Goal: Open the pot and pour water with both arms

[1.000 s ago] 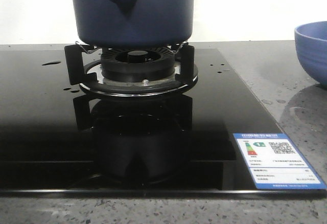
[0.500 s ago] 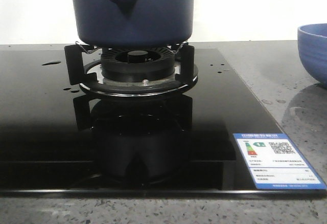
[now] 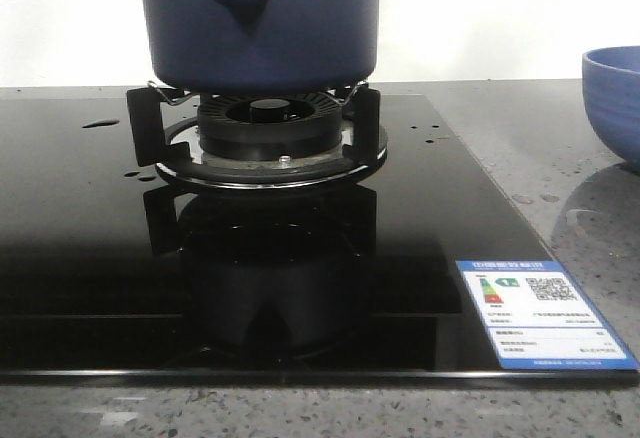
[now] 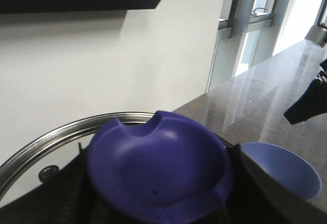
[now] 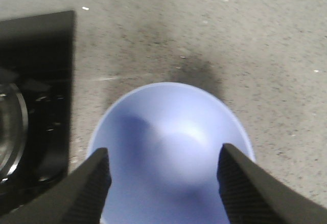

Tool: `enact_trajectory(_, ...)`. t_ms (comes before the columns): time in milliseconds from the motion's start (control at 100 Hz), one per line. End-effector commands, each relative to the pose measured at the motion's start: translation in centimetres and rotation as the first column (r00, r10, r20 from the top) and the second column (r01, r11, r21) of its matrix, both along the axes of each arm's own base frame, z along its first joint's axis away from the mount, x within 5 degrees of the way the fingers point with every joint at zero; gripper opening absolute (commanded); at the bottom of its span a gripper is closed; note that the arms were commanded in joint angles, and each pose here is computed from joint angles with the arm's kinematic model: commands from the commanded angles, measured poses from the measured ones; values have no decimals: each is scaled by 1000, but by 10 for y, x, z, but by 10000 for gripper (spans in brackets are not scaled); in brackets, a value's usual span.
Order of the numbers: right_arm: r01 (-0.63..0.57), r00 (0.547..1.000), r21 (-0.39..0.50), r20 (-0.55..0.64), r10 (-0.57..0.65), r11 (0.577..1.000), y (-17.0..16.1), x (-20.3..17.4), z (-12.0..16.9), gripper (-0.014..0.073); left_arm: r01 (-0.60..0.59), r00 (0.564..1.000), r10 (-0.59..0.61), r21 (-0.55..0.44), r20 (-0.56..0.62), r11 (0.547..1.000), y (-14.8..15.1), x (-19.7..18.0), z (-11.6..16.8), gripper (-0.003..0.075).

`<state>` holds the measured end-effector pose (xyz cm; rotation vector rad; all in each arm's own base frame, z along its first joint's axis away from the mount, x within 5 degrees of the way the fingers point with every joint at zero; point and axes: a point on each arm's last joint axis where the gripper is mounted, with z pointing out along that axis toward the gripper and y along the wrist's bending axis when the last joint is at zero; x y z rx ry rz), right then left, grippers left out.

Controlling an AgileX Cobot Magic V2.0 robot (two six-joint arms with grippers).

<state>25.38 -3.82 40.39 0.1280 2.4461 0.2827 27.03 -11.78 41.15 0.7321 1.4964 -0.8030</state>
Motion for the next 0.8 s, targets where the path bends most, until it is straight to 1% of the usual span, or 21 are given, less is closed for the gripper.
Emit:
enact_trajectory(0, -4, 994, 3, 105, 4, 1000, 4, -10, 22, 415, 56, 998, -52, -77, 47, 995, -12, -8, 19, 378)
enact_trajectory(40, -6, 995, 3, 103, 5, 1000, 4, -11, 22, 415, 67, 997, -64, -80, 39, 995, -16, -7, 16, 378)
enact_trajectory(90, -9, 995, 3, 99, 9, 1000, 5, -13, 23, 415, 81, 996, -78, -62, 47, 995, -22, -4, 11, 378)
enact_trajectory(160, -20, 995, -2, 98, 20, 1000, 5, -14, 23, 415, 71, 997, -70, -43, 40, 997, -28, 2, 4, 378)
enact_trajectory(420, -25, 995, 4, 95, 25, 1000, 6, -14, 23, 415, 77, 997, -77, 6, 26, 997, -40, 20, -18, 378)
enact_trajectory(520, -26, 995, 4, 92, 25, 1000, 6, -14, 21, 415, 51, 999, -51, 8, 17, 999, -39, 23, -20, 378)
enact_trajectory(600, -24, 996, 9, 91, 23, 1000, 6, -13, 19, 415, 48, 998, -48, 16, 38, 999, -39, 24, -20, 378)
enact_trajectory(690, -28, 996, 8, 89, 27, 1000, 6, -13, 16, 415, 45, 999, -45, -15, 24, 999, -40, 26, -21, 378)
enact_trajectory(790, -27, 996, 8, 86, 26, 1000, 5, -12, 14, 415, 45, 999, -45, -24, 16, 999, -41, 28, -23, 378)
